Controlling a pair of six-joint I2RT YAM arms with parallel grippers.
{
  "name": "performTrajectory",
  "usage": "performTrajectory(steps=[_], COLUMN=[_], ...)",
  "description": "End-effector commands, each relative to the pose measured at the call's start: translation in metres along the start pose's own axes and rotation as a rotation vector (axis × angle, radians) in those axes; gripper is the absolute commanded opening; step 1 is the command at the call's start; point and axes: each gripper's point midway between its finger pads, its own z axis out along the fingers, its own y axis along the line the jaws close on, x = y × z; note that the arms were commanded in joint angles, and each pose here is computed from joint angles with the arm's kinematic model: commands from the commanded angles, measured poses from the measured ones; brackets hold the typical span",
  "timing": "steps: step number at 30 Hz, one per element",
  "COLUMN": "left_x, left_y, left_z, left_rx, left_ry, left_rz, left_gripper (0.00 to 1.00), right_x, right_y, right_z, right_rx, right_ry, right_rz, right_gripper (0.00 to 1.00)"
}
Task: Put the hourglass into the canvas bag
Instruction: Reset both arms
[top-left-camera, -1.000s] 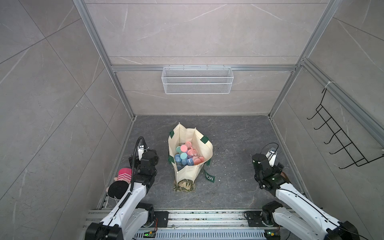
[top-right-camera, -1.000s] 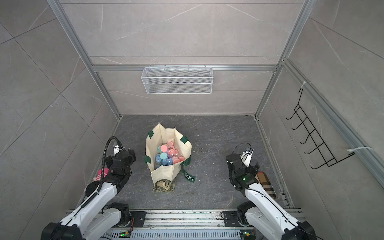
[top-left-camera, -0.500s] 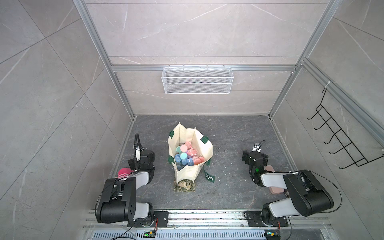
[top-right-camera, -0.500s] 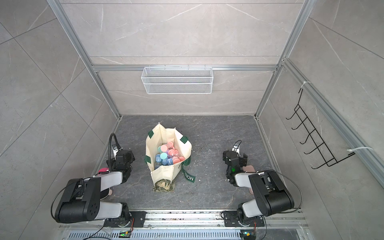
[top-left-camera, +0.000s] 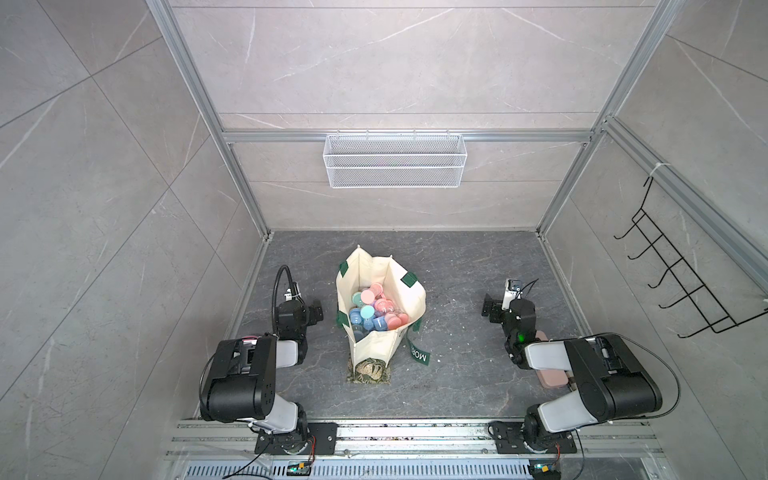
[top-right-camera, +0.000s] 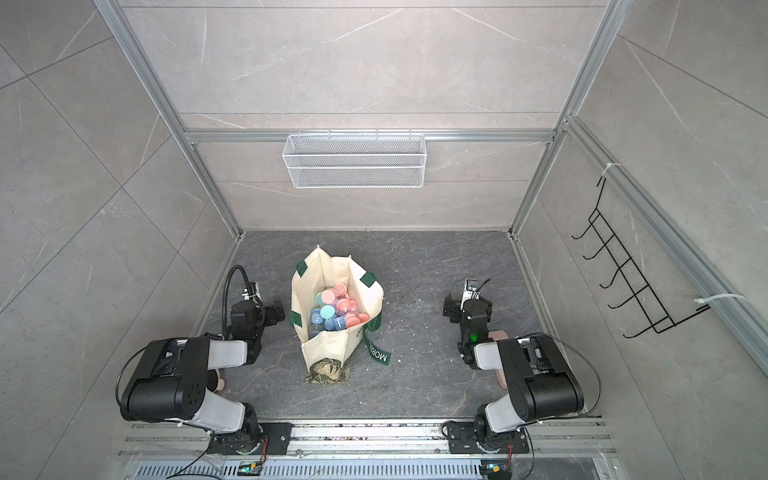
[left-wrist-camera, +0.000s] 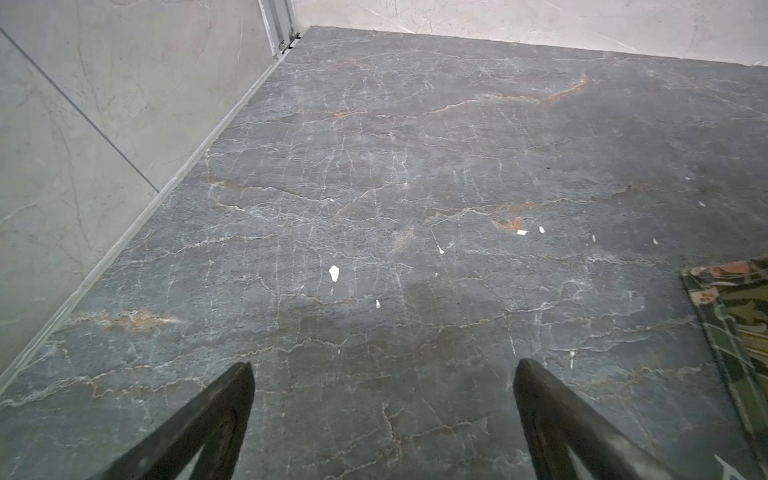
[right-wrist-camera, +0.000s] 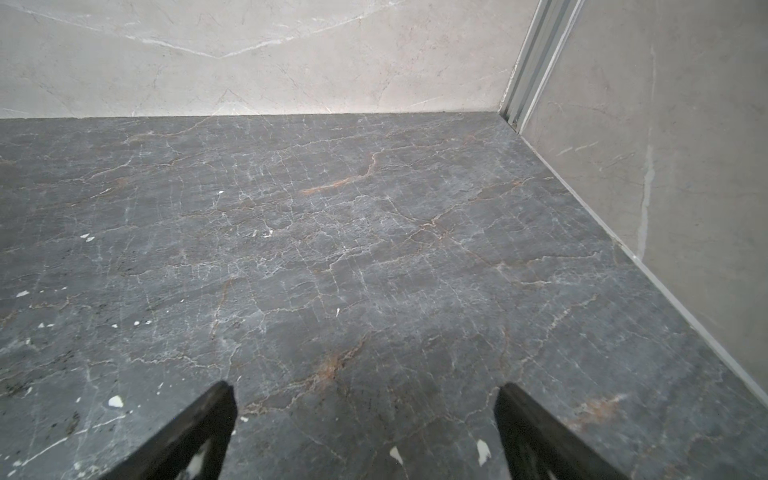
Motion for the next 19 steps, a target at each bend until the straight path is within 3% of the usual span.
performTrajectory(steps=[1,19], left_x=[-0.019,-0.0191], left_y=[-0.0042,-0.0045], left_z=[-0.0024,-0.0022], left_rx=[0.023,0.026], left_ry=[-0.077,-0.075], left_rz=[0.014,0.011], left_gripper=[1.0,1.0], right_x=[-0.0103,-0.0108], right_y=[0.0021,0.0031], right_z=[0.0009,0.0011], right_rx=[-0.012,-0.019], right_ry=[-0.035,-0.037], right_rz=[-0.005,-0.007], right_gripper=[1.0,1.0])
